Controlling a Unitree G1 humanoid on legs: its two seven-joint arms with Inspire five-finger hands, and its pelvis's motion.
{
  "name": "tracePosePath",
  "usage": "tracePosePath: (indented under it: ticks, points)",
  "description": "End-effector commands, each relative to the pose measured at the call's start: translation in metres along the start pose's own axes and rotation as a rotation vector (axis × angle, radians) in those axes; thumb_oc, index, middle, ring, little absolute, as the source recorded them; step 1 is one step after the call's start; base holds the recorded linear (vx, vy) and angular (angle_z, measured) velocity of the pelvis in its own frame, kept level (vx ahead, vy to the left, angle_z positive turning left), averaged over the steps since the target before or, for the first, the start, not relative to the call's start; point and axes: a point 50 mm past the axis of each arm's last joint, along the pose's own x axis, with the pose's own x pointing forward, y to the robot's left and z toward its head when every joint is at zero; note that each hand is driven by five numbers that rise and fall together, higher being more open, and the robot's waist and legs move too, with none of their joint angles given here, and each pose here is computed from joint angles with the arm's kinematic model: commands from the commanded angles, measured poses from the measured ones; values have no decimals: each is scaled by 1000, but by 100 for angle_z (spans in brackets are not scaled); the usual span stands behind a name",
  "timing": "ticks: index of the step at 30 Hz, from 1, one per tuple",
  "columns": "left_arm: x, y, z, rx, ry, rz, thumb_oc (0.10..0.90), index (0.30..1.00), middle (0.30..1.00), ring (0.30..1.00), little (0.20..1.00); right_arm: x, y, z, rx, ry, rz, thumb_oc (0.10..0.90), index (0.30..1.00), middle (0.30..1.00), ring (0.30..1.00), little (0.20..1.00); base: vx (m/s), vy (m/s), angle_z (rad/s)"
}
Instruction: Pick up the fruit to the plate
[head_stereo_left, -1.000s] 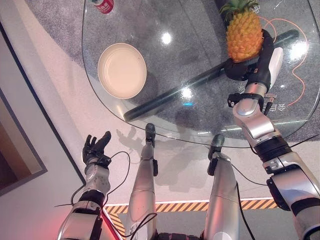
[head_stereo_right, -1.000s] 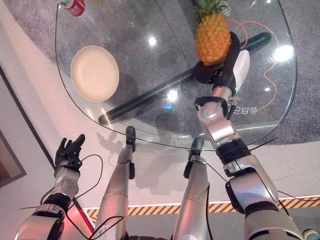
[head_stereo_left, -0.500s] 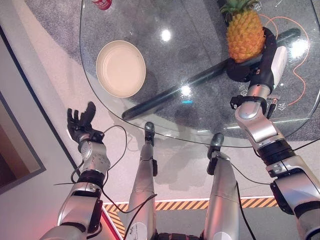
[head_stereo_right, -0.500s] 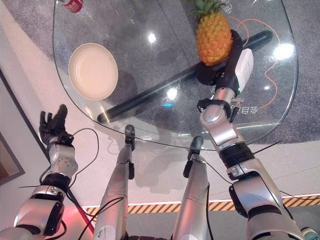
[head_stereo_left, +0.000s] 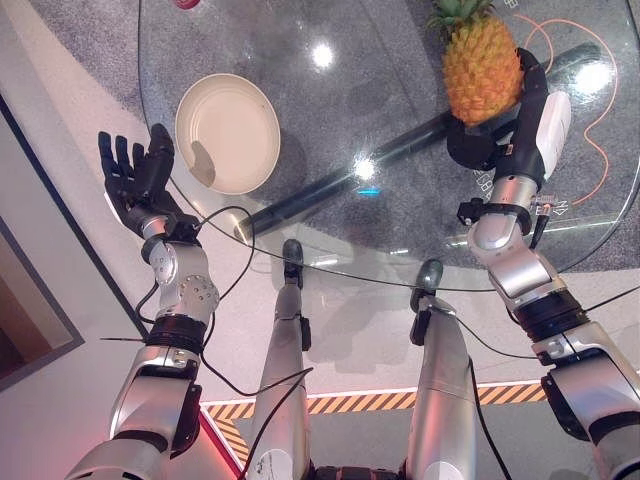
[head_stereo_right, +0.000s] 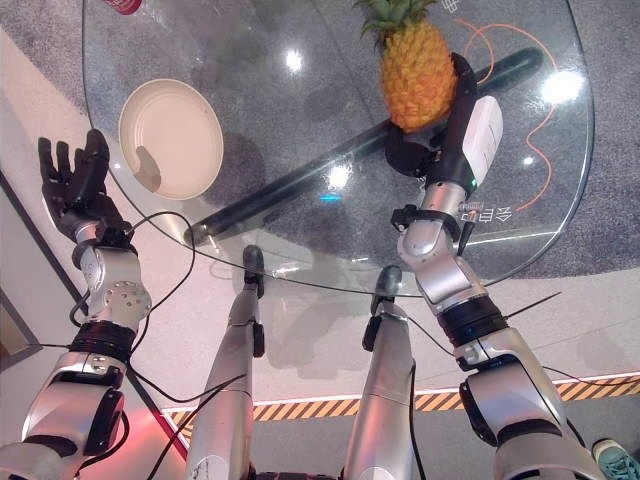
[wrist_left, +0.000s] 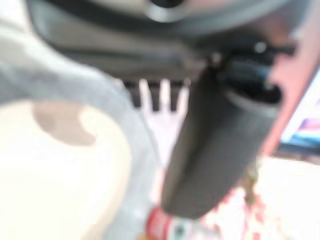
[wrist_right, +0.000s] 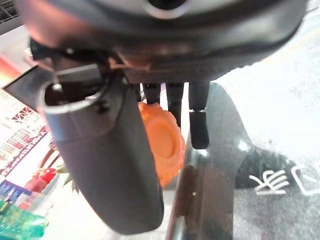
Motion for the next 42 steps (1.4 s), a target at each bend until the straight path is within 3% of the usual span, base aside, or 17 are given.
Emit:
tracePosePath:
  ticks: [1, 16, 42]
  points:
    - [8, -35, 38, -9, -205, -211, 800, 900, 900, 900, 900, 14, -21, 67, 148, -340, -99, 100, 300, 300, 300, 200, 0, 0, 0]
    - [-16, -85, 17, -142, -16, -551, 800, 900, 900, 900, 900, -4, -8, 86, 170, -462, 42, 100, 300, 300, 300, 200, 0, 0, 0]
    - [-44, -129, -3, -362, 241, -814, 800, 900, 900, 900, 900, -20, -1, 141, 257, -676, 204, 100, 300, 300, 300, 200, 0, 0, 0]
